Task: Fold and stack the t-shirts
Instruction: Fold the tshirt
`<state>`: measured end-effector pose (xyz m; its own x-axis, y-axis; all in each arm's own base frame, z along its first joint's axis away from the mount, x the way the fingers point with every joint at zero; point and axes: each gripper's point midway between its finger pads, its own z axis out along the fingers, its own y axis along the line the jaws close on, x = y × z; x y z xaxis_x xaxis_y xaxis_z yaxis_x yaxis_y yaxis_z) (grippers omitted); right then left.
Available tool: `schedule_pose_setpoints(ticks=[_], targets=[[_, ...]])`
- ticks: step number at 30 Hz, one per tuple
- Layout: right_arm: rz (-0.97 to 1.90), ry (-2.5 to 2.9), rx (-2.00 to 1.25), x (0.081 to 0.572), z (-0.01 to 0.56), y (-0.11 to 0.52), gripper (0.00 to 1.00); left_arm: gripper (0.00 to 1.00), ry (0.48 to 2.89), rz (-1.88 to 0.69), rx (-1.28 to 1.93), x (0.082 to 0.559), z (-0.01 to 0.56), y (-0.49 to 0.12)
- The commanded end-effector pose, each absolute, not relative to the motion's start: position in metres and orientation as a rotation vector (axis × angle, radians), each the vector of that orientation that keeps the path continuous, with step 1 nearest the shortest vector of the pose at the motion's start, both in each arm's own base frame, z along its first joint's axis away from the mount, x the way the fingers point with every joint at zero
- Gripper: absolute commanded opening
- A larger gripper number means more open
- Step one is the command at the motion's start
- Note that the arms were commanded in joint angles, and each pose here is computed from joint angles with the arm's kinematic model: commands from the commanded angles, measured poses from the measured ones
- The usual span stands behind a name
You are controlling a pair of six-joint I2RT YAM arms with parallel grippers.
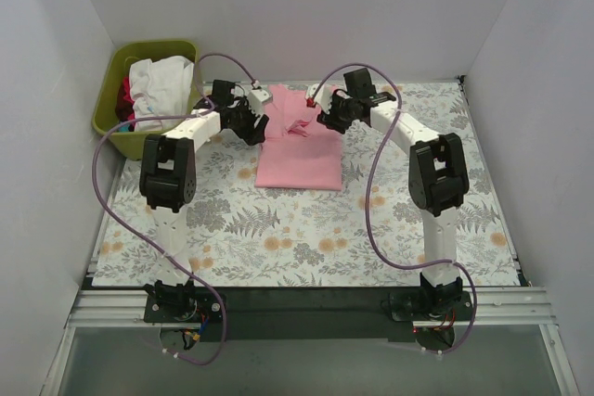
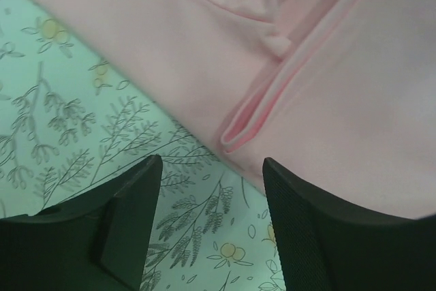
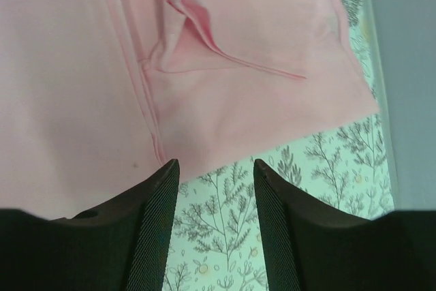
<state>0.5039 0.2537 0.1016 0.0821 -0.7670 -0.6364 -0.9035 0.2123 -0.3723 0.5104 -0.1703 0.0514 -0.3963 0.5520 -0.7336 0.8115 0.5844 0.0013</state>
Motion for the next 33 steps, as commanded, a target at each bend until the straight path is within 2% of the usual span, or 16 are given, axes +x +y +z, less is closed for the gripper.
schedule_pose_setpoints(ticks=[1,3,4,5,7,11,16,21,27,30,31,33], targets=[[0.224,1.686,-1.351,0.515,0.176,0.246,0.54,0.60,2.000,-0.421,0.883,0.527,0.129,-0.156],[0.297,1.716,-1.293,0.499,0.190,0.246,0.50,0.60,1.977,-0.501,0.857,0.511,0.144,-0.164],[0.347,1.757,-1.288,0.487,0.186,0.245,0.44,0.59,2.003,-0.555,0.861,0.493,0.134,-0.167],[0.390,1.776,-1.281,0.474,0.186,0.245,0.40,0.58,1.979,-0.587,0.850,0.483,0.151,-0.171],[0.553,1.862,-1.240,0.447,0.177,0.251,0.30,0.50,2.002,-0.708,0.876,0.452,0.141,-0.183],[0.769,2.004,-1.160,0.421,0.149,0.262,0.20,0.43,2.086,-0.882,0.810,0.421,0.127,-0.198],[0.911,2.128,-1.087,0.413,0.114,0.271,0.19,0.43,2.260,-1.060,0.604,0.411,0.095,-0.209],[0.954,2.250,-1.035,0.415,0.070,0.272,0.19,0.43,2.395,-1.032,0.481,0.412,0.057,-0.202],[0.873,2.371,-1.028,0.413,0.022,0.253,0.19,0.42,2.558,-1.052,0.361,0.392,0.023,-0.197],[0.867,2.375,-1.048,0.407,0.022,0.249,0.21,0.42,2.575,-1.097,0.354,0.380,0.026,-0.198],[0.866,2.352,-1.063,0.406,0.029,0.248,0.24,0.45,2.562,-1.110,0.369,0.376,0.030,-0.199],[0.891,2.273,-1.086,0.401,0.061,0.252,0.29,0.49,2.461,-1.122,0.480,0.375,0.060,-0.201]])
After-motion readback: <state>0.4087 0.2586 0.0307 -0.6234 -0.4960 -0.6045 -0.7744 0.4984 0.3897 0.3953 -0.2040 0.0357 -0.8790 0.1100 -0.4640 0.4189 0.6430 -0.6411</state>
